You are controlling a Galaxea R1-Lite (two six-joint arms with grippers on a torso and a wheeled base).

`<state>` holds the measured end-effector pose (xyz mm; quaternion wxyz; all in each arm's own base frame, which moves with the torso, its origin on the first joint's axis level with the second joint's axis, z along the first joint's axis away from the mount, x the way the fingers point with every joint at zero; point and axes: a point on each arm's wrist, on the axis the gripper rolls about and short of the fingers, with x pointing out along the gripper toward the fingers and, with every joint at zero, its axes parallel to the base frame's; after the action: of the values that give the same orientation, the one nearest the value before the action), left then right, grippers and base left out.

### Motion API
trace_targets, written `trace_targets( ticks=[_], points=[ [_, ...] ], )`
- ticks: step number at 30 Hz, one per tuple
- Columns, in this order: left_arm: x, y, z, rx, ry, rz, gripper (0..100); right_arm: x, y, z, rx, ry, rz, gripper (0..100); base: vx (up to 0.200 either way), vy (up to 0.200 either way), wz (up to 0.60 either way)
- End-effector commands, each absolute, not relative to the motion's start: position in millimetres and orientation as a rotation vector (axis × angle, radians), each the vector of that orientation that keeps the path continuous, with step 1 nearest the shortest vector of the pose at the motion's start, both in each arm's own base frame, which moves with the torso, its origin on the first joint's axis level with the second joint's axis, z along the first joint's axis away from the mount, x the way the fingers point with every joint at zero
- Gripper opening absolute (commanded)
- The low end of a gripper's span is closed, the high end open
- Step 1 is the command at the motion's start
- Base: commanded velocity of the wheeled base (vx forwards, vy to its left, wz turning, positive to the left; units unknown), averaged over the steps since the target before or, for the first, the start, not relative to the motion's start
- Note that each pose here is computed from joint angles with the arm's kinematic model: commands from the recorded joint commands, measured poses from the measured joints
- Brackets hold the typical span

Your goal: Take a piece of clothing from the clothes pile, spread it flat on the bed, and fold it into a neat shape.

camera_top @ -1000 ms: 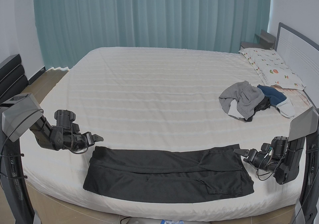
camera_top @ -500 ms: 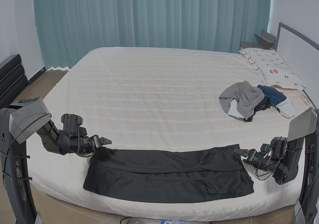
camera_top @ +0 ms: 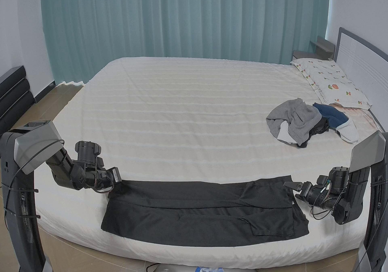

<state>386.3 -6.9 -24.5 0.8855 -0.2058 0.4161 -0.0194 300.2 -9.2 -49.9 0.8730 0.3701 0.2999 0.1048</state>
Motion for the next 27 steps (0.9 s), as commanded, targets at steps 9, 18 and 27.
trace_targets(
  ticks=[9, 18, 27],
  points=[
    [382.5, -7.1, -27.9, -0.392, 0.878, -0.036, 0, 300.4, -9.1, -49.6, 0.772, 0.621, 0.222, 100, 0.000, 0.000, 0.00],
    [384.7, -7.2, -5.1, -0.403, 0.819, -0.045, 100, 302.0, -10.1, -38.6, 0.814, 0.593, 0.218, 100, 0.000, 0.000, 0.00],
    [391.0, -28.8, 33.9, -0.461, 0.728, -0.083, 100, 304.6, -10.8, -30.5, 0.878, 0.573, 0.208, 100, 0.000, 0.000, 0.00]
  ],
)
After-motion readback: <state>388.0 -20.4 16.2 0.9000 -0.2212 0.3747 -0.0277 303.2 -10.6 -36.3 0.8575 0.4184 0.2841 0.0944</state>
